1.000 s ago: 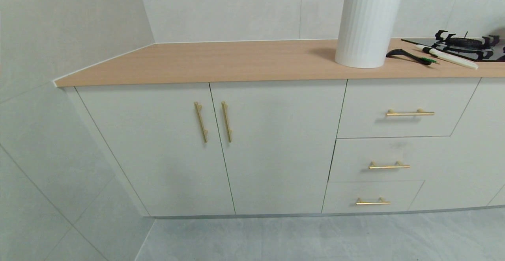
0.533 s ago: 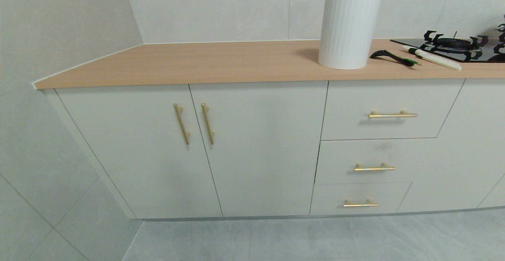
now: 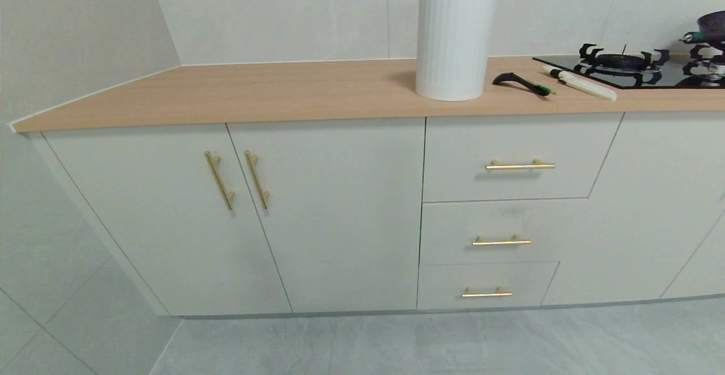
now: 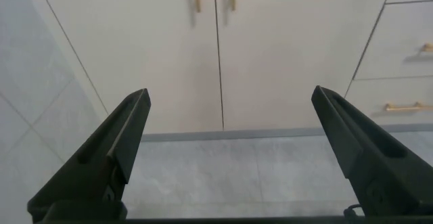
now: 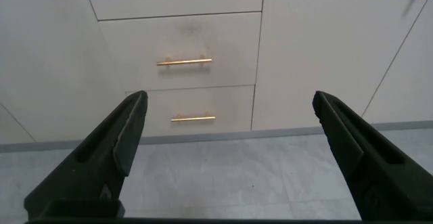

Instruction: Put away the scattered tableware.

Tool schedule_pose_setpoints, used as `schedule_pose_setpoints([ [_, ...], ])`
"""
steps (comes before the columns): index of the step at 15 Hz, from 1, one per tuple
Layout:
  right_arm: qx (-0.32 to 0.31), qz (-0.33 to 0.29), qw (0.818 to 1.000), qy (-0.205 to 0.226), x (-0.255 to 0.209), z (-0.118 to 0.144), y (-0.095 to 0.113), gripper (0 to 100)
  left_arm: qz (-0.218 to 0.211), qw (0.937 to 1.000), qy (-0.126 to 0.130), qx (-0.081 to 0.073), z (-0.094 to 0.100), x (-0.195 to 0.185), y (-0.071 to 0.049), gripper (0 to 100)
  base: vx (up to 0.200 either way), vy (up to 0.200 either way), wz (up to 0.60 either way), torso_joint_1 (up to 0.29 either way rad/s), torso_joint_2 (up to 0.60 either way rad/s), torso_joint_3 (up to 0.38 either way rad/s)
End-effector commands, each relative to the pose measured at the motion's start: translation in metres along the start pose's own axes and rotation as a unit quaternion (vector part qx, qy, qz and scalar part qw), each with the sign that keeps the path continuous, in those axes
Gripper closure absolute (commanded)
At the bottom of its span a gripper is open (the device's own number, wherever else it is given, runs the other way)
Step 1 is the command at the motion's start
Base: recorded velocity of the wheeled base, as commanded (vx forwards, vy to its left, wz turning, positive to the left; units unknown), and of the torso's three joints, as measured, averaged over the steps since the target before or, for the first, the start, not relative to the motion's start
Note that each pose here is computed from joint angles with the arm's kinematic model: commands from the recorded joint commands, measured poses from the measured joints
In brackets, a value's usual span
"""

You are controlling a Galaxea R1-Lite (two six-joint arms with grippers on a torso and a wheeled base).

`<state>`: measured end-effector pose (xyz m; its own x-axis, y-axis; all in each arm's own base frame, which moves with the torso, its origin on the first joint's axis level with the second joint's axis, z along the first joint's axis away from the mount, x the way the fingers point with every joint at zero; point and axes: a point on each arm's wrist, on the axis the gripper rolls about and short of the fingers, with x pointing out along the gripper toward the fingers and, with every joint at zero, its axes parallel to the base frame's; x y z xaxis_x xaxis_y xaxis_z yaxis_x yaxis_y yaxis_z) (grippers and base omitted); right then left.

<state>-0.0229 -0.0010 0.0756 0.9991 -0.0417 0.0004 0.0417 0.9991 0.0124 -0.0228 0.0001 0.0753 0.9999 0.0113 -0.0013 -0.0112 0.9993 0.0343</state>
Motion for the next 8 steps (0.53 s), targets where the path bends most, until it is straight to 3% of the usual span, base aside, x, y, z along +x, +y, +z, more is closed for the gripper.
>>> schedule_pose_setpoints([
  [1,0.0,0.0,1.0,0.001,0.0001,-0.0001,0.0,0,0.0,1.0,0.0,0.0,0.0,0.0,0.0,0,0.0,0.0,0.0,0.0,0.0,0.0],
  [4,0.0,0.0,1.0,0.001,0.0001,-0.0001,0.0,0,0.0,1.0,0.0,0.001,0.0,0.0,0.0,0,0.0,0.0,0.0,0.0,0.0,0.0],
  [8,0.001,0.0,1.0,0.001,0.0001,-0.0001,0.0,0,0.0,1.0,0.0,0.001,0.0,0.0,0.0,0,0.2,0.0,0.0,0.001,0.0,0.005],
])
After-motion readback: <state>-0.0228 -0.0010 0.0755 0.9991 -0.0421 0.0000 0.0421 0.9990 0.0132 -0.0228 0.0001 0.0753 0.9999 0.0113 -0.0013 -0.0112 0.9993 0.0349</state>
